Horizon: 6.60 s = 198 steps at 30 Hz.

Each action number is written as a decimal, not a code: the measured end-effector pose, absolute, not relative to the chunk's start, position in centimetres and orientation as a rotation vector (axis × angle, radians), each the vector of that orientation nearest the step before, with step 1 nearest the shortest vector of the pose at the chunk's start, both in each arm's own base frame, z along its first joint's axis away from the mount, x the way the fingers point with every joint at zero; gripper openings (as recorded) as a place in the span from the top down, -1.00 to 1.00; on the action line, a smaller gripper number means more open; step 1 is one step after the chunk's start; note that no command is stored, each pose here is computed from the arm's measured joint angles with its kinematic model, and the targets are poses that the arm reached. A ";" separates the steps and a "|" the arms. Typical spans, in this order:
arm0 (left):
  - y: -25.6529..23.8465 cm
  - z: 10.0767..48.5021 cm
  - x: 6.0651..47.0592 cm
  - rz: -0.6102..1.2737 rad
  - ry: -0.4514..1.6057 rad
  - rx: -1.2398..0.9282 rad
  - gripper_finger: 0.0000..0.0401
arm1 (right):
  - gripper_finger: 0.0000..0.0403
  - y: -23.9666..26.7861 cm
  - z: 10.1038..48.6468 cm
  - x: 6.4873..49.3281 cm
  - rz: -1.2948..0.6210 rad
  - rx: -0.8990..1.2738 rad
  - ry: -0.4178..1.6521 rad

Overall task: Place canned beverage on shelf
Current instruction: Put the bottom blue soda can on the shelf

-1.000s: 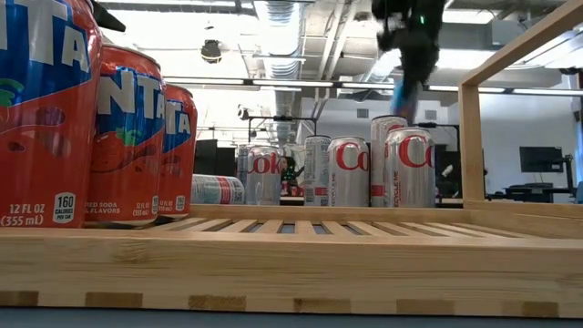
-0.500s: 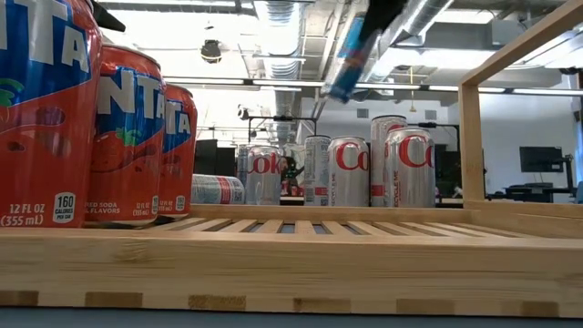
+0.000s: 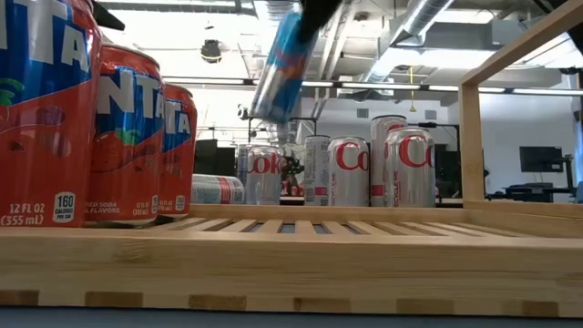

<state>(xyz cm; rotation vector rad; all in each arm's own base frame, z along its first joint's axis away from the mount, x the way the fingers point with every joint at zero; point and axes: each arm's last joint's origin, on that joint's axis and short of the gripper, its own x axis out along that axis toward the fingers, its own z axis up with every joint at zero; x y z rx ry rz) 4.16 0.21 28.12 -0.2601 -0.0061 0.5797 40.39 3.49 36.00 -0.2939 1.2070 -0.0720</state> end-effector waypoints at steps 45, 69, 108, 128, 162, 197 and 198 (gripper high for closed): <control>0.2 28.1 4.2 0.580 -0.013 -0.282 -0.74 | 0.16 6.4 29.3 44.7 0.197 -0.175 1.252; 0.2 28.1 4.1 0.582 -0.014 -0.284 -0.74 | 0.16 4.7 28.4 45.3 0.232 -0.168 1.275; 0.2 28.1 4.1 0.586 -0.018 -0.293 -0.74 | 0.01 5.7 26.8 45.7 0.182 -0.177 1.321; 0.2 28.1 4.1 0.586 -0.018 -0.292 -0.74 | -0.35 5.8 26.9 45.8 0.192 -0.194 1.312; 0.2 28.0 4.1 0.586 -0.011 -0.282 -0.74 | -0.26 6.3 26.9 47.1 0.295 -0.236 1.179; 0.2 27.9 4.1 0.585 -0.007 -0.289 -0.74 | 0.12 5.9 27.9 47.3 0.318 -0.253 1.122; 0.2 27.9 4.1 0.585 -0.007 -0.289 -0.74 | 0.12 5.8 27.9 47.3 0.316 -0.250 1.124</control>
